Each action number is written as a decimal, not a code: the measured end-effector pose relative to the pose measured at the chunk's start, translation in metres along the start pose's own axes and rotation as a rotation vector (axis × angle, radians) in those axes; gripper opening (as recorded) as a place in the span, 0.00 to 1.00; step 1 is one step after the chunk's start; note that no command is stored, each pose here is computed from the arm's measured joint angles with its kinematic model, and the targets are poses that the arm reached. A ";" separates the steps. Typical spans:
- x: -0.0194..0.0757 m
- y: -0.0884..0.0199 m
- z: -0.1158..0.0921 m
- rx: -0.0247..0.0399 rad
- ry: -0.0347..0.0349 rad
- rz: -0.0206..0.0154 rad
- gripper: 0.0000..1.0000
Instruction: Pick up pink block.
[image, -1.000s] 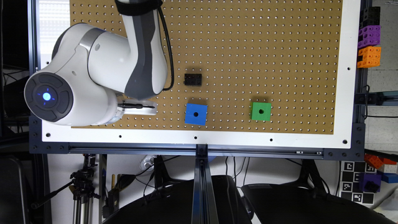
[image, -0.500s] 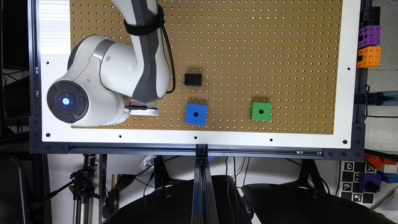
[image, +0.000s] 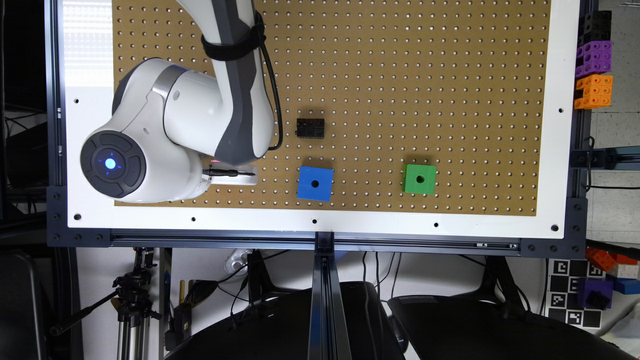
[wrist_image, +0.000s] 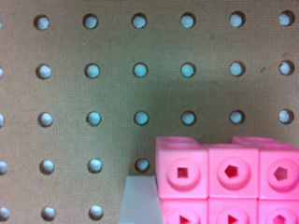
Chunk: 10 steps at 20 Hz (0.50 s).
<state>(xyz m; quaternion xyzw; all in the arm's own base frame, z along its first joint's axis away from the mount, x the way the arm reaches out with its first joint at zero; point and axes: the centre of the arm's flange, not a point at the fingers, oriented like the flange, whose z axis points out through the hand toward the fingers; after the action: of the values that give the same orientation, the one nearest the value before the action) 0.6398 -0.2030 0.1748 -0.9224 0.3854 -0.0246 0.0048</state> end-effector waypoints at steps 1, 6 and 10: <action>-0.0001 0.000 0.000 -0.0004 -0.0007 0.0000 0.00; -0.0001 0.000 -0.003 -0.0021 -0.0038 0.0000 0.00; 0.0021 -0.001 -0.026 -0.0041 -0.0058 -0.0003 0.00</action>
<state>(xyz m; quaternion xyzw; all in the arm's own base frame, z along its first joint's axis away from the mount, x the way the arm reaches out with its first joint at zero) 0.6409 -0.2034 0.2010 -0.9225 0.3853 -0.0211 0.0040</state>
